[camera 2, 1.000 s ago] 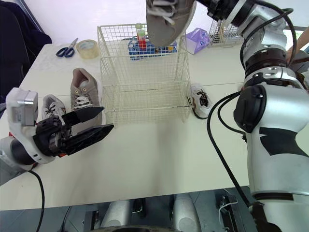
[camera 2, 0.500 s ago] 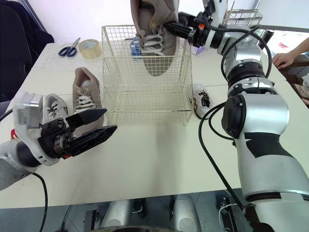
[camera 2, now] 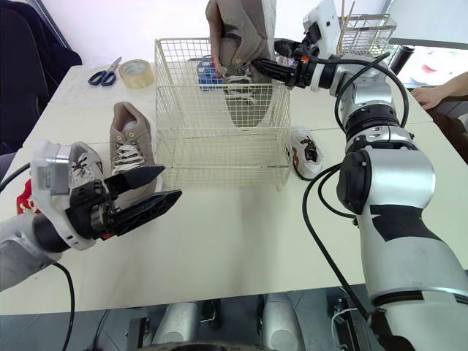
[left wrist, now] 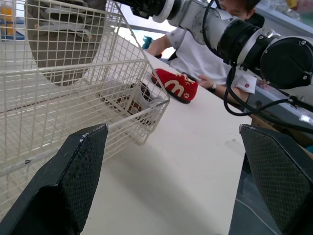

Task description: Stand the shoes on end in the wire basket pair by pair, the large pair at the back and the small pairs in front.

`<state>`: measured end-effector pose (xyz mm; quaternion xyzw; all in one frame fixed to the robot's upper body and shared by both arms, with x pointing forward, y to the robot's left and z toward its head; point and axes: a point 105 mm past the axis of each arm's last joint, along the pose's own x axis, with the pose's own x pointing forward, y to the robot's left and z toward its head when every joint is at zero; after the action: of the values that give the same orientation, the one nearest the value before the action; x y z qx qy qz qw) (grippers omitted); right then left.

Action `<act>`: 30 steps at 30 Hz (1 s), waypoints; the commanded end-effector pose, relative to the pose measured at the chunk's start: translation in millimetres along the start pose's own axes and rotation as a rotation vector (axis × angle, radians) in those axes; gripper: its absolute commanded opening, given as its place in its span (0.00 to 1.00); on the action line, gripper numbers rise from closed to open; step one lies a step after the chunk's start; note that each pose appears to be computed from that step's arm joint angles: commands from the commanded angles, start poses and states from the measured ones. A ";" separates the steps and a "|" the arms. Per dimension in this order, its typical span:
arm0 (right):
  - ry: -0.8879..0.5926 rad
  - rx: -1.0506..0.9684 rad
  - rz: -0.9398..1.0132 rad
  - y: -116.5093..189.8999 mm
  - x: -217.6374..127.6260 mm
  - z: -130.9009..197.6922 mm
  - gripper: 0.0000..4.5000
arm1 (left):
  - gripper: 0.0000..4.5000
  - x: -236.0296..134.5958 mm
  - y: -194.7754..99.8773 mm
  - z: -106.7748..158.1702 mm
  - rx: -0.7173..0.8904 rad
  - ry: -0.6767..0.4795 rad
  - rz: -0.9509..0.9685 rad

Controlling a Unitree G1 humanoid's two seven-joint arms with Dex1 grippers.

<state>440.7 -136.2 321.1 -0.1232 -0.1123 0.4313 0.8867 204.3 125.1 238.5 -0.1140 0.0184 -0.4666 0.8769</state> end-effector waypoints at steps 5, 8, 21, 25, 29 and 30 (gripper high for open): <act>-0.087 -0.073 -0.071 -16.7 -16.5 28.1 0.99 | 1.00 1.2 -1.1 5.2 0.025 -0.029 -0.025; -0.089 -0.111 -0.095 -22.6 -25.4 33.3 0.99 | 1.00 3.0 -0.9 4.0 0.025 -0.027 -0.032; -0.160 -0.143 -0.081 -28.7 -48.8 50.7 0.99 | 1.00 2.9 0.0 2.0 0.022 -0.025 -0.044; -0.207 -0.123 -0.013 -24.3 -59.3 57.5 0.99 | 1.00 -3.0 -0.9 7.4 0.029 -0.029 -0.026; -0.206 -0.145 0.000 -26.5 -76.2 64.6 0.99 | 1.00 -14.1 -0.2 15.7 0.026 -0.019 -0.007; -0.199 -0.142 0.001 -26.9 -77.7 64.7 0.99 | 1.00 -16.0 1.7 17.9 0.031 -0.017 0.002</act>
<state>404.5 -201.2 361.2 -0.1300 -0.1947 0.4371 0.8684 202.7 139.8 243.2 -0.1092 0.0213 -0.4597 0.8811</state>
